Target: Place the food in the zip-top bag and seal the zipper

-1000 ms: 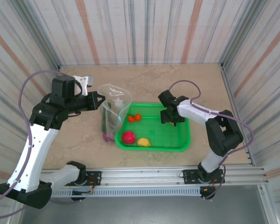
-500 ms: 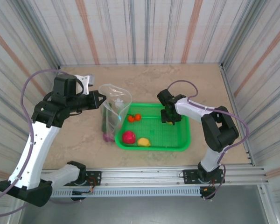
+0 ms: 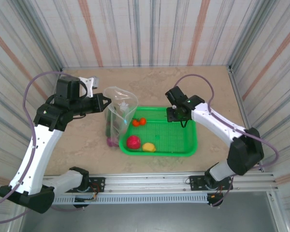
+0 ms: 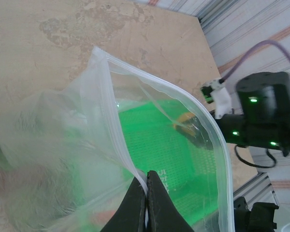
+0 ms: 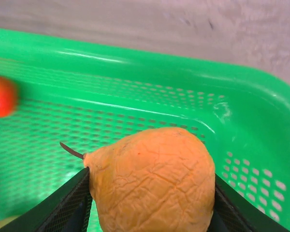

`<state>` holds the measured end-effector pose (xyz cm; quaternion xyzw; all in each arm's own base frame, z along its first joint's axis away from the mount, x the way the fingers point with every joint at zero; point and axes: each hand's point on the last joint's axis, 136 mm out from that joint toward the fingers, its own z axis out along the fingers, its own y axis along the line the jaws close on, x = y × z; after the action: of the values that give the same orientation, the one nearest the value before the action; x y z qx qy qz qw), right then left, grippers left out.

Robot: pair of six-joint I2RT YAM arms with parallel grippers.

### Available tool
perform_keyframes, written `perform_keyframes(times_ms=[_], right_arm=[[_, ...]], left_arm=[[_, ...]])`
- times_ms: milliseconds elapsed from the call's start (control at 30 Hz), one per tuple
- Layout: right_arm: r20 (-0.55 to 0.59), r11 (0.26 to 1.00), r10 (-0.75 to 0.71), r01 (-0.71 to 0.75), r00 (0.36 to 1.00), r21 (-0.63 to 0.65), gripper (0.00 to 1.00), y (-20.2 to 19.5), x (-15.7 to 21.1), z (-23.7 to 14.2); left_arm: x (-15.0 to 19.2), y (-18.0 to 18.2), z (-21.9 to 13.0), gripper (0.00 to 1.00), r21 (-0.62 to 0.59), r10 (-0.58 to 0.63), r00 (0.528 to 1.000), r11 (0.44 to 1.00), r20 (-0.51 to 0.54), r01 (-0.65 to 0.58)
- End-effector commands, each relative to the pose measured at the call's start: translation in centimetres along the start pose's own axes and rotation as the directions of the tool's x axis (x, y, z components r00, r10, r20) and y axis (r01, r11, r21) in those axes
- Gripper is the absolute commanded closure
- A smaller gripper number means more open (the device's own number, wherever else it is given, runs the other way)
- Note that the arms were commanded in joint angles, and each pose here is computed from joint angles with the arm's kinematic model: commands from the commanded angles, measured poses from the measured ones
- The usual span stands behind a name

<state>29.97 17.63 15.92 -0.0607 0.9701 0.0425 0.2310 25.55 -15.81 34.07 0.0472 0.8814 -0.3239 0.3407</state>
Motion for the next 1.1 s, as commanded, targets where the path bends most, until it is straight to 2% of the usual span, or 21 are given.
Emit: perform_keyframes(times_ms=[0,267,433,567,767,900,1067], right_arm=[[0.066,0.999,-0.027,0.029,0.997,-0.041,0.50,0.5,-0.8,-5.5],[0.290,0.968,-0.036,0.106,0.956,-0.229,0.51,4.8,-4.5,-16.9],[0.333,0.925,-0.076,0.191,0.940,-0.328,0.51,9.3,-5.6,-20.3],[0.312,0.873,-0.094,0.229,0.945,-0.431,0.51,13.5,-6.1,-21.2],[0.223,0.810,-0.111,0.218,0.969,-0.544,0.51,18.2,-5.6,-19.8],[0.154,0.783,-0.119,0.188,0.981,-0.592,0.51,20.1,-5.0,-18.4],[0.067,0.787,-0.162,0.170,0.985,-0.593,0.51,21.3,-3.6,-15.8]], left_arm=[[0.2,-0.5,0.2,1.00,0.031,-0.008,1.000,0.999,-0.007,0.008],[1.0,-1.2,0.6,1.00,0.045,0.011,0.999,0.999,-0.040,-0.009],[1.3,-1.9,0.8,1.00,0.061,0.029,0.998,0.998,-0.056,-0.026],[1.3,-2.5,0.9,1.00,0.065,0.048,0.996,0.997,-0.069,-0.044],[1.1,-3.4,0.3,1.00,0.091,0.067,0.996,0.994,-0.060,-0.061],[1.0,-3.7,-0.2,1.00,0.098,0.079,0.996,0.992,-0.049,-0.074],[0.9,-4.3,-0.7,1.00,0.121,0.082,0.995,0.990,-0.048,-0.076]])
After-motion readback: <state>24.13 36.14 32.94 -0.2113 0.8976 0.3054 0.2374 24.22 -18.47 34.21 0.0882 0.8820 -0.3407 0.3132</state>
